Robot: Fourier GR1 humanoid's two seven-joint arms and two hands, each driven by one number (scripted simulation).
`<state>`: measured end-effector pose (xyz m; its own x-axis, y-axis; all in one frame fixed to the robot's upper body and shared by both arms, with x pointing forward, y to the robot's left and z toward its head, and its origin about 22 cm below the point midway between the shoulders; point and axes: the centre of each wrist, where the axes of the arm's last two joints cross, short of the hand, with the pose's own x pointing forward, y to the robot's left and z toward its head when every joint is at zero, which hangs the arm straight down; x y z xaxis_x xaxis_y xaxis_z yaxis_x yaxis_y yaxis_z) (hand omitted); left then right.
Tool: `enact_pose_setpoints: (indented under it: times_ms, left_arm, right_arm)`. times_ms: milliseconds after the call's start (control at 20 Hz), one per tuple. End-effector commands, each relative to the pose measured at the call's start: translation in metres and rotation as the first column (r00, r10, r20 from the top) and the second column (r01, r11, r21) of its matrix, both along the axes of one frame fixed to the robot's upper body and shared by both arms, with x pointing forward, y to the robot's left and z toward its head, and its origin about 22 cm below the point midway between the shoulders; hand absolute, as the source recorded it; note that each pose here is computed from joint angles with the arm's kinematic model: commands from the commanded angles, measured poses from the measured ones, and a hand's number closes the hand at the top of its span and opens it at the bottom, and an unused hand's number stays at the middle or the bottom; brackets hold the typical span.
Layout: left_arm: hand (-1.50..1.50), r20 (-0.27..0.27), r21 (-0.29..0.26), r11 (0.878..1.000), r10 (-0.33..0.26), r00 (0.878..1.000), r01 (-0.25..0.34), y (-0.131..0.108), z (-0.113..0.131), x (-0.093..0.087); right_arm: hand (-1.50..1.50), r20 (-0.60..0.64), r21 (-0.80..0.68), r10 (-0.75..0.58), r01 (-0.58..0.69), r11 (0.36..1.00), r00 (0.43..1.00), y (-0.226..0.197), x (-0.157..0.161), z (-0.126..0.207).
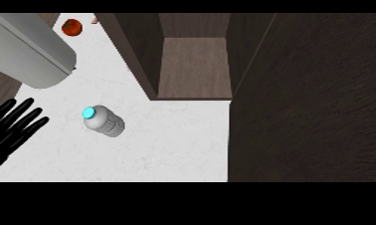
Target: Pick up the bottled water, place it into the cabinet and close the cabinet
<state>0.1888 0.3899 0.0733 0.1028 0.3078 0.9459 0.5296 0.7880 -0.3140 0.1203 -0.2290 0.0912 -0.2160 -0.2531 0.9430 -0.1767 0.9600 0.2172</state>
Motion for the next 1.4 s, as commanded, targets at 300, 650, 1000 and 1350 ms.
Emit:
enact_pose_setpoints:
  times_ms: [300, 650, 1000, 1350]
  left_arm:
    - [-1.5, 0.001, -0.011, 0.998, 0.064, 0.998, -0.064, 0.036, -0.021, 0.007]
    - [-1.5, 0.024, 0.022, 0.995, 0.098, 0.995, -0.098, 0.04, -0.031, 0.024]
    - [-1.5, 0.025, 0.088, 0.993, 0.074, 0.997, -0.076, 0.024, -0.075, 0.054]
    - [-1.5, 0.009, 0.132, 0.989, 0.071, 0.997, -0.071, 0.016, -0.101, 0.076]
  right_arm:
    - [-1.5, 0.019, -0.016, 0.02, -0.02, 1.0, 1.0, 0.017, -0.007, -0.025]
    - [-1.5, 0.015, -0.013, 0.021, -0.021, 1.0, 1.0, 0.005, -0.018, -0.017]
    - [-1.5, 0.019, -0.022, 0.034, -0.033, 0.999, 0.999, -0.003, -0.023, -0.027]
    - [-1.5, 0.006, -0.022, 0.041, -0.041, 0.999, 0.999, 0.004, -0.013, -0.05]
